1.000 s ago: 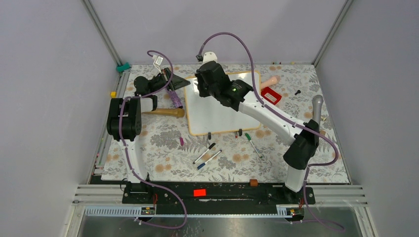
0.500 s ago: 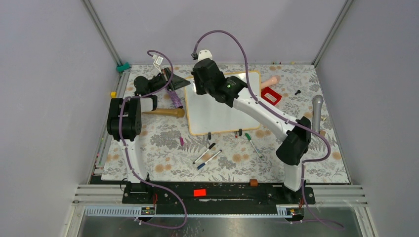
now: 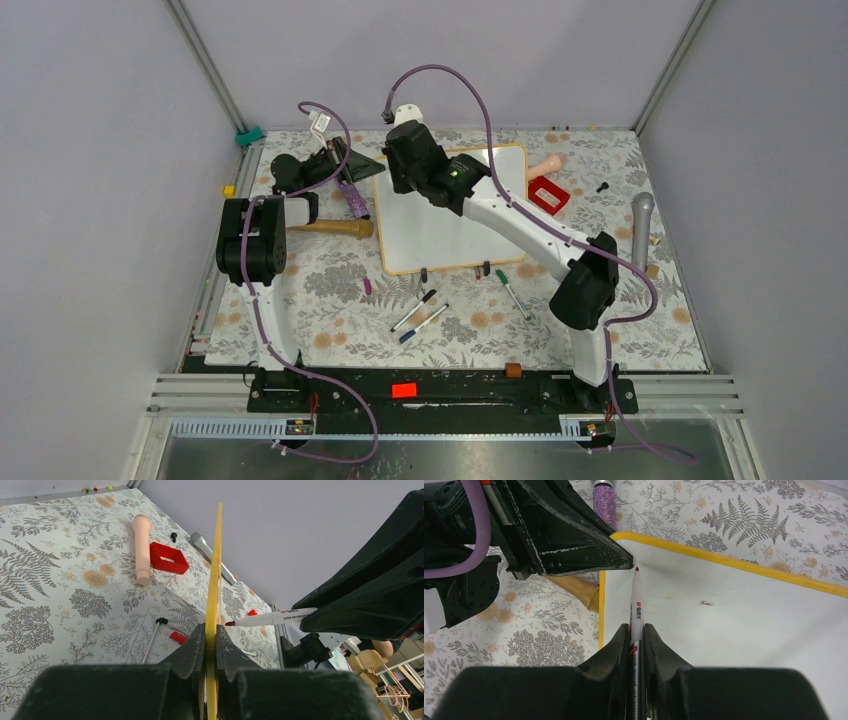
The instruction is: Write a sentence on the whiteboard
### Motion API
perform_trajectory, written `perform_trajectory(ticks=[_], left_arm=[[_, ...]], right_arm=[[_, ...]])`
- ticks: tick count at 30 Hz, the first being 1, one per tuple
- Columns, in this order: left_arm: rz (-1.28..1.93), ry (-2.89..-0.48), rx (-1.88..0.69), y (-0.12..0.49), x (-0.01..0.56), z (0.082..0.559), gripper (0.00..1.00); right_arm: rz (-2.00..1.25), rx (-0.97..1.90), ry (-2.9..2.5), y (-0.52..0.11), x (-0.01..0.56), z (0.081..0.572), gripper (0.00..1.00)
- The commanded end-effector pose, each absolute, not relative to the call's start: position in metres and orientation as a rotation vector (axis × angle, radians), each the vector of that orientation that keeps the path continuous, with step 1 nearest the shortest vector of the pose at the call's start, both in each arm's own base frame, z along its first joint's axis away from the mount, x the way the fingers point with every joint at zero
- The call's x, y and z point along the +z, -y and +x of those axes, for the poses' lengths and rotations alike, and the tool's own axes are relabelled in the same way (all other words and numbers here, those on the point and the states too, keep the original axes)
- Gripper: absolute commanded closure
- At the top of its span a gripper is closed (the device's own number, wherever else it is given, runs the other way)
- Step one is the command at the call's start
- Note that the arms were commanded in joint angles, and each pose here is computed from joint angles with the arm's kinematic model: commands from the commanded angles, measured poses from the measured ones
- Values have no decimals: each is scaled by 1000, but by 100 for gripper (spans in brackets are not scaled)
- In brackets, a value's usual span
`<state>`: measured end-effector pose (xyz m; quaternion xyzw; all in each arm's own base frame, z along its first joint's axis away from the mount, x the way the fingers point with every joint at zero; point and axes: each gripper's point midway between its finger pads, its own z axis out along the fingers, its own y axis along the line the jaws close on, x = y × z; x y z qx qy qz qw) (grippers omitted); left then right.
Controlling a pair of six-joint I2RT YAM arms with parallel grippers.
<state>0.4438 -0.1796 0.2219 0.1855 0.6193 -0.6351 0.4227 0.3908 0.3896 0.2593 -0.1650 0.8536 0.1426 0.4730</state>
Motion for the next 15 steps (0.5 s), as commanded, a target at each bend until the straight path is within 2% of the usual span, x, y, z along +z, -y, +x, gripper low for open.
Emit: perform_trajectory(ticks=[1,15], left_arm=[[614,-1484,-1539,183,230,437,100],[618,-1484,-1537,183,230,436,100]], right_arm=[[-393,351,-2043,-394,279,395,100],[-397,320,-2061,-395,265,399,100]])
